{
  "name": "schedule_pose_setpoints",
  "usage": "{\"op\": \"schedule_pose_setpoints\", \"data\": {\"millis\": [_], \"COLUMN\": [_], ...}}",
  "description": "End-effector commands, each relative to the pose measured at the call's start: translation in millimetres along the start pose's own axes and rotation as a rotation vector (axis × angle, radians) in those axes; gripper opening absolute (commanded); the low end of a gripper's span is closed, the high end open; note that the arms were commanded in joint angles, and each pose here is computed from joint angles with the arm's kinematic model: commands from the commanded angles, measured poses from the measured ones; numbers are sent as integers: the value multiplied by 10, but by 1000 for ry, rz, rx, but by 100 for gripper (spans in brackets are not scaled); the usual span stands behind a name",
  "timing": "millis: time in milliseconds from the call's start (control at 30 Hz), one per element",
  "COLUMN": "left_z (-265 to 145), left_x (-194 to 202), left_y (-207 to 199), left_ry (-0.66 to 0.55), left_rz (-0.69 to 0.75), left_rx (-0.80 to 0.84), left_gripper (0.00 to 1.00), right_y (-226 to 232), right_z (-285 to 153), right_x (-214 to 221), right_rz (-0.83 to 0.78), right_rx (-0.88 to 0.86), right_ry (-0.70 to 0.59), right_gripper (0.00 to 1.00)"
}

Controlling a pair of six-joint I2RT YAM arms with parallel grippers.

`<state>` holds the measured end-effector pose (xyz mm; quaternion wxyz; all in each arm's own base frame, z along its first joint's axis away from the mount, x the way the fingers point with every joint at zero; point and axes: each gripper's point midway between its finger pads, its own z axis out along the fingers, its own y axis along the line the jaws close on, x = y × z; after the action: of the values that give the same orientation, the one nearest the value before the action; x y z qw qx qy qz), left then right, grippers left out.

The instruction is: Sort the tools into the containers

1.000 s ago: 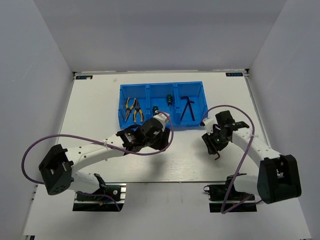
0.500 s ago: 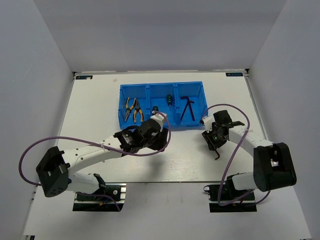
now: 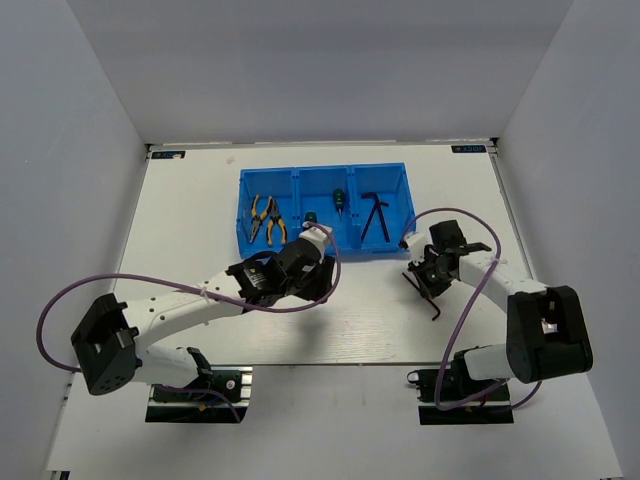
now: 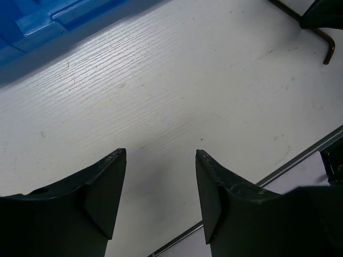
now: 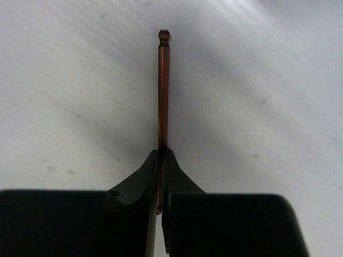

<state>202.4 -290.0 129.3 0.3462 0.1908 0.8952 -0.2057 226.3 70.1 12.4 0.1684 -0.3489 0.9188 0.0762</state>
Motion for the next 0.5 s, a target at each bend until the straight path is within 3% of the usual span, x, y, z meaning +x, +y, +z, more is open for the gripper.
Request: {"op": "schedule_pose_setpoints", "data": {"millis": [0,300,467], "left_z": [-175,-240,-268], "left_x": [-227,-318,-349], "left_y": [-42,-4,7], "left_ry": [-71,-104,-119], "left_rz": [-9,5,2], "left_rx": [10,-10,-14], "left_gripper": [65,65,65], "right_y": [363,492,216], "right_z": [-75,-686,-988], "right_x": [261,-551,-1333], "right_rz": [2,-41,-21], "right_rx": [-181,-304,-213], "right_ry": [82,-125,-308], "right_gripper": [0,0,0]}}
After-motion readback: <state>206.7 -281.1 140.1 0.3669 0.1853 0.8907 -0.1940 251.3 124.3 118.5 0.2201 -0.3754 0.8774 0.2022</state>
